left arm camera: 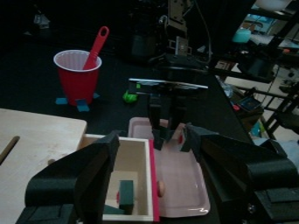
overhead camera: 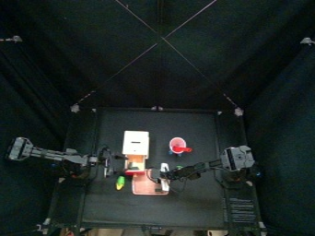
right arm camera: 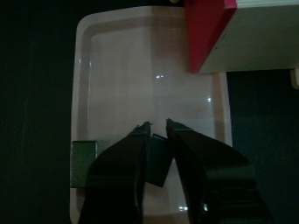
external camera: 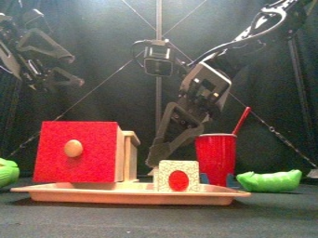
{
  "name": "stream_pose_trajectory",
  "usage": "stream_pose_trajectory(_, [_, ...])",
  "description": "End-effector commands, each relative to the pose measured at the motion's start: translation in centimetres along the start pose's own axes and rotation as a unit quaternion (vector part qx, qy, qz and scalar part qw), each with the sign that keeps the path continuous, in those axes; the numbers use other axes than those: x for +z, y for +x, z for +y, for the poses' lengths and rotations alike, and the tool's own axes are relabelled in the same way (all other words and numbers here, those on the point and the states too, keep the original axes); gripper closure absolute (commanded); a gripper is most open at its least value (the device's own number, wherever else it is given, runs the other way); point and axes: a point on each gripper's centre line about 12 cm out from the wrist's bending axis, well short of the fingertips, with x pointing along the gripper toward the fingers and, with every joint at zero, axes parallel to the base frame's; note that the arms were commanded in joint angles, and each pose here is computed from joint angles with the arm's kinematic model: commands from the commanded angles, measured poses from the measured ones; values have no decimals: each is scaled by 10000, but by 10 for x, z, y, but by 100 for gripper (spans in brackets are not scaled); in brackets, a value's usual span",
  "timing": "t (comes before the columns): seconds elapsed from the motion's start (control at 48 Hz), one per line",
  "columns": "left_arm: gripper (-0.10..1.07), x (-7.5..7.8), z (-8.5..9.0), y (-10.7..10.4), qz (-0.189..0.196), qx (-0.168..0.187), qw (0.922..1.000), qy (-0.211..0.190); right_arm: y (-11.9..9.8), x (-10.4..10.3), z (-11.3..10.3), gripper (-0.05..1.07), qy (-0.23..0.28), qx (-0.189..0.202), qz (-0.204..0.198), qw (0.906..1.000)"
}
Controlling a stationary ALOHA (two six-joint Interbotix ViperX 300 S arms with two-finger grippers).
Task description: Grab sushi piece off plate
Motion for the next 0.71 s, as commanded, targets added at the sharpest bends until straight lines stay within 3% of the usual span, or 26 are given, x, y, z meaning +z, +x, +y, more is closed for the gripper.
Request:
stream_pose_trajectory(0.0, [2,10,-1,3,-153,-11,9999,-14,-6,15,-4,45,71,-13,-215,9997])
stream_pose_trajectory(0.458, [2,8,-1,2,-134,24,9998,-174,-23,39,-9,49,95,-109,-446,9989])
stream_pose_trajectory(0.688, [2,8,-1,2,-135,32,9998,-168,-24,40,-9,49,110,-106,-453,9989])
